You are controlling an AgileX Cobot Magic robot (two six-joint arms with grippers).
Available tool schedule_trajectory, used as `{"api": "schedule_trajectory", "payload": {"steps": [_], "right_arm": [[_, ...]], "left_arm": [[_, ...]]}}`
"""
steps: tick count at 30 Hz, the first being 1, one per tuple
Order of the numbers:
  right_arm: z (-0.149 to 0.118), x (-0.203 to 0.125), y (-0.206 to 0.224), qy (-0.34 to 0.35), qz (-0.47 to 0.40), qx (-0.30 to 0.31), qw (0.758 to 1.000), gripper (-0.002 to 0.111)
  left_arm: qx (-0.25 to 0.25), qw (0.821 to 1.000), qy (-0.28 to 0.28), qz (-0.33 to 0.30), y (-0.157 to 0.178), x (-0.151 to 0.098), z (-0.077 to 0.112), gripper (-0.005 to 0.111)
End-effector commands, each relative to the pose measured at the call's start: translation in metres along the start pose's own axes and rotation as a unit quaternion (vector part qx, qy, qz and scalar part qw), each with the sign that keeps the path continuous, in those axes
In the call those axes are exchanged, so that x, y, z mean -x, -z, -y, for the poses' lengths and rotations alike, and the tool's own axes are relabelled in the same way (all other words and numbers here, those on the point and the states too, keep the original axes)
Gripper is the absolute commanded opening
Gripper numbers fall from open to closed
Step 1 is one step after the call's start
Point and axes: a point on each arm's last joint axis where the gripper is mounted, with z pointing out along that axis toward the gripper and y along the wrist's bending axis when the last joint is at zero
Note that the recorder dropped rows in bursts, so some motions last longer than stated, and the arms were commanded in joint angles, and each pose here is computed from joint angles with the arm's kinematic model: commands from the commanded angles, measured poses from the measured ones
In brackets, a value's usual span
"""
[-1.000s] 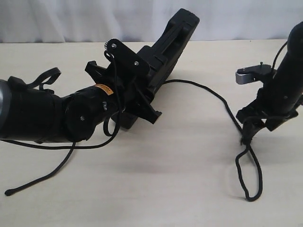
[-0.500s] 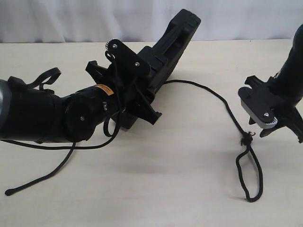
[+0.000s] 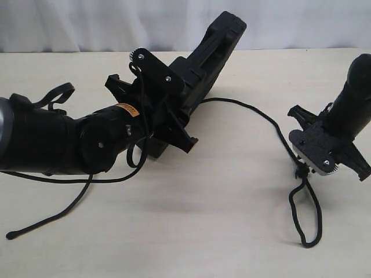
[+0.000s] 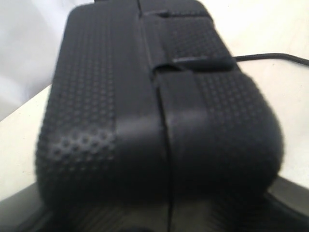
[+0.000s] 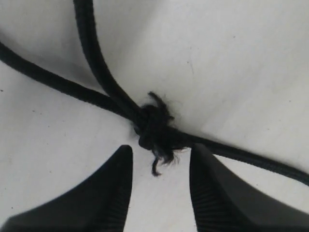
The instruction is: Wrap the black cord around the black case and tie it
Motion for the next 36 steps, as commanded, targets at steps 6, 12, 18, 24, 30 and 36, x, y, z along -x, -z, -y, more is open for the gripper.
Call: {"api": "schedule_trajectory", "payload": {"steps": [6, 12, 18, 24, 30, 36], "right_arm": [[-0.008, 0.019, -0.016, 0.088, -0.029, 0.001, 0.996, 0.037], [-0.002, 0.022, -0.017, 0.079, -0.031, -0.027, 0.996, 0.037], [-0.006, 0.023, -0.026, 0.08, -0.018, 0.0, 0.997, 0.037], [-0.009, 0.027, -0.023, 0.035, 0.001, 0.017, 0.999, 0.015], [0.002, 0.045, 0.007, -0.19, 0.101, -0.052, 0.975, 0.004], [0.015, 0.053, 0.043, -0.369, 0.18, -0.136, 0.901, 0.004]], "left_arm": [[-0.027, 0.999, 0.004, -0.029, -0.001, -0.006, 0.006, 0.0], [-0.027, 0.999, 0.003, -0.028, -0.001, -0.006, 0.006, 0.0], [-0.027, 0.999, 0.003, -0.028, -0.001, -0.006, 0.006, 0.0], [-0.027, 0.999, 0.003, -0.028, -0.001, -0.006, 0.006, 0.0], [-0.027, 0.999, 0.003, -0.028, -0.001, -0.006, 0.006, 0.0], [-0.028, 0.999, 0.003, -0.029, -0.001, -0.006, 0.006, 0.0]]}}
